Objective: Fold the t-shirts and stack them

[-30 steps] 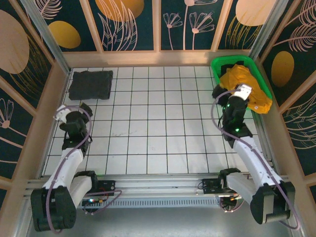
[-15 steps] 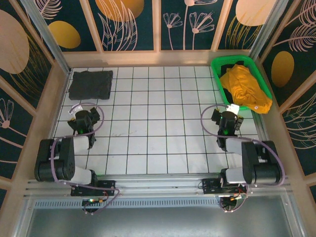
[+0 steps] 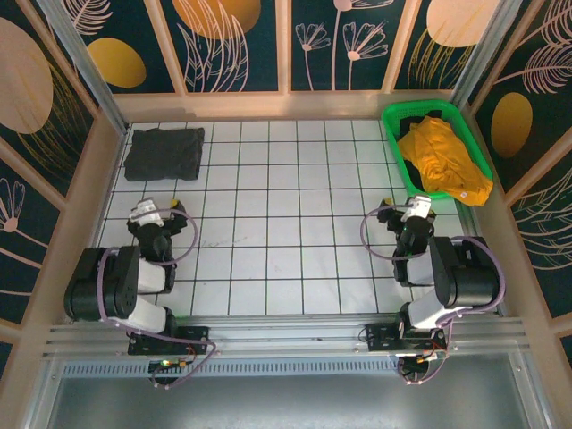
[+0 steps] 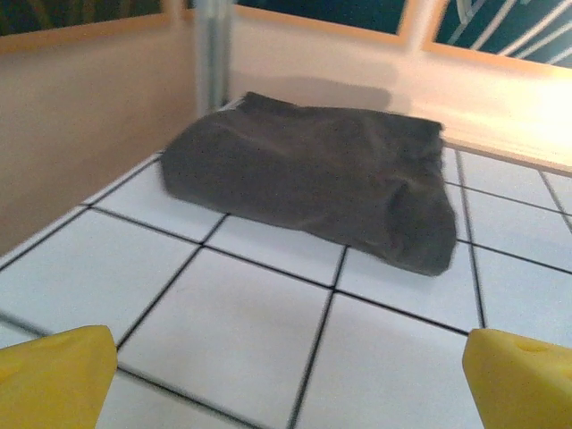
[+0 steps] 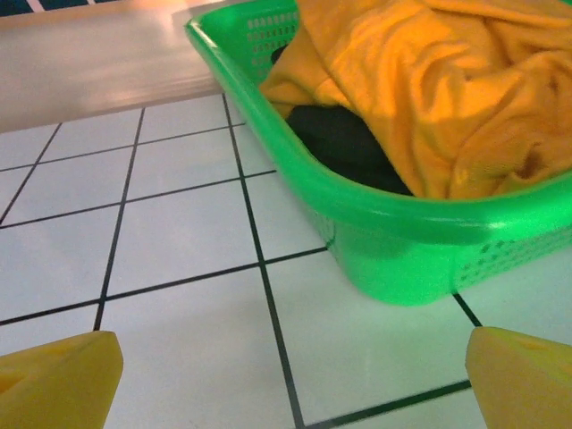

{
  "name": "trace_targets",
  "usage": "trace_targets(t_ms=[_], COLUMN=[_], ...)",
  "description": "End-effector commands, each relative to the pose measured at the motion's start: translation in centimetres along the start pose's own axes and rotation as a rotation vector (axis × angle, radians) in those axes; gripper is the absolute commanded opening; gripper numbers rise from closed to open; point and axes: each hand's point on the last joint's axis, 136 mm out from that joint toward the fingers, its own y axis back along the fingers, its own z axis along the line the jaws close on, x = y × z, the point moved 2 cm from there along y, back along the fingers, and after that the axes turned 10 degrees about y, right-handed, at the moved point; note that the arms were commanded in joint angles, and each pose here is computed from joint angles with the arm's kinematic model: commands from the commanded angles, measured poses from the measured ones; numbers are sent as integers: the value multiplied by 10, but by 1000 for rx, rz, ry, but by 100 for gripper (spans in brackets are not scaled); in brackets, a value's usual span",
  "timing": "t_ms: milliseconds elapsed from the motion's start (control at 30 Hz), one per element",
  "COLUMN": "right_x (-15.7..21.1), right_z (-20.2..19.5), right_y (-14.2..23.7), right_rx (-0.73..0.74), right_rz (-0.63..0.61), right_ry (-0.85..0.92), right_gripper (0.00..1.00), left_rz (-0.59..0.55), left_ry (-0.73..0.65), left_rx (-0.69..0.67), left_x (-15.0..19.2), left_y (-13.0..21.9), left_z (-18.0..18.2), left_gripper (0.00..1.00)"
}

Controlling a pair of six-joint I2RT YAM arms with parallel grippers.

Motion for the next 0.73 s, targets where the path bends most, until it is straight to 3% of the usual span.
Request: trace_targets(t_ms=[0,700], right_x=[-28,-28], right_z=[3,4], right_y=[-11,-11], right_rx=[-49,-52], right_rz=[-84,-88], right_ry=[-16,-12], right_gripper=[99,99], left_rz=[-100,-81], left_ry=[-33,-38], left_rx=[95,87], left_x=[-27,-25], left_y=[-8,-9], left_z=[-26,-25], left_gripper=[99,99])
